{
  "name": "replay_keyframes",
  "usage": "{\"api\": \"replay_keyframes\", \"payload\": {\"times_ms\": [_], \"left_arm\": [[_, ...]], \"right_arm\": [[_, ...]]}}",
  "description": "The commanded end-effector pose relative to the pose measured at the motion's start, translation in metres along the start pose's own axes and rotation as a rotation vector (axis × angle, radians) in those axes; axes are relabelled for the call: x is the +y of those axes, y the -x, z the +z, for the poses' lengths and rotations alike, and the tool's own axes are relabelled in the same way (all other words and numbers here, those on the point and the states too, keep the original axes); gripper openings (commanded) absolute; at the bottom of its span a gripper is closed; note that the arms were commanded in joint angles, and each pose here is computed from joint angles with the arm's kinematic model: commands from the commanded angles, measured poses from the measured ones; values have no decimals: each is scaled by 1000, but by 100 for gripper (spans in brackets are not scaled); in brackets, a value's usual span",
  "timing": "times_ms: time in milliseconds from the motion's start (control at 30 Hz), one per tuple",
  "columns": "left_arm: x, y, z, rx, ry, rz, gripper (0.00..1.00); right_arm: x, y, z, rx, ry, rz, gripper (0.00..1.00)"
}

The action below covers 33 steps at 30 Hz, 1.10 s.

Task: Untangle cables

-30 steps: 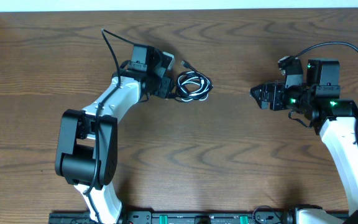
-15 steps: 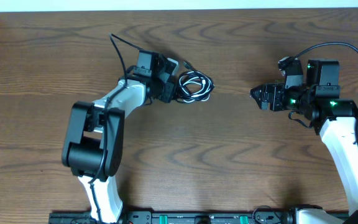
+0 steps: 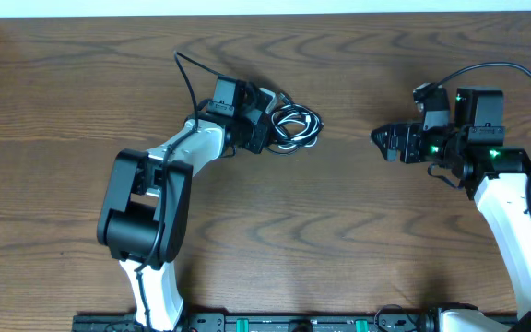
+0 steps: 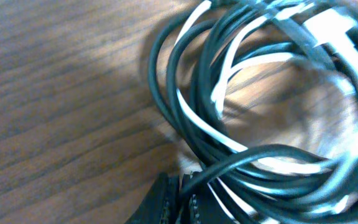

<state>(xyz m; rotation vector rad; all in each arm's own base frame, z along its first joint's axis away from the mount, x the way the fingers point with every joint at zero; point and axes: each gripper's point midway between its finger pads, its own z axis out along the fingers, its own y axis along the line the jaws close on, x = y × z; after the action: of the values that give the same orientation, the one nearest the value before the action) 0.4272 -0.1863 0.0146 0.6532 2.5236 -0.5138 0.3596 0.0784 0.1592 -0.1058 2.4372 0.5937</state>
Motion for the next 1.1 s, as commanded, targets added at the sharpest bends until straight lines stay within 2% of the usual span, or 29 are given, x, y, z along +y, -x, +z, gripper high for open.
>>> {"api": "replay_keyframes", "payload": {"times_ms": [0,67,167,333,500,733,967,1067], "left_arm": [[-32,67,-64,-201,-100,-118,7],[-52,88,-95,-273,-183,-179,7],[-83,111,-141,-364,-308,-187,7],[-101,121,-184,-432,-344,-171,7],[-113,116,-190,-409,-402,-164,7],[-113,109,-187,-362,-415,-259,7],[-113,109,-187,-319,-458,-455,7],[-124,110,-193,-298,-532,-480,7]], "right_arm": [[13,20,-2,-64,52,31,85],[24,32,-2,-106,94,27,84],[45,45,-1,-157,150,-10,82],[79,54,2,-204,218,-84,80],[109,52,5,-211,277,-137,78],[129,47,8,-203,314,-174,77],[145,38,10,-206,333,-344,86],[154,30,16,-199,341,-444,87]]}}
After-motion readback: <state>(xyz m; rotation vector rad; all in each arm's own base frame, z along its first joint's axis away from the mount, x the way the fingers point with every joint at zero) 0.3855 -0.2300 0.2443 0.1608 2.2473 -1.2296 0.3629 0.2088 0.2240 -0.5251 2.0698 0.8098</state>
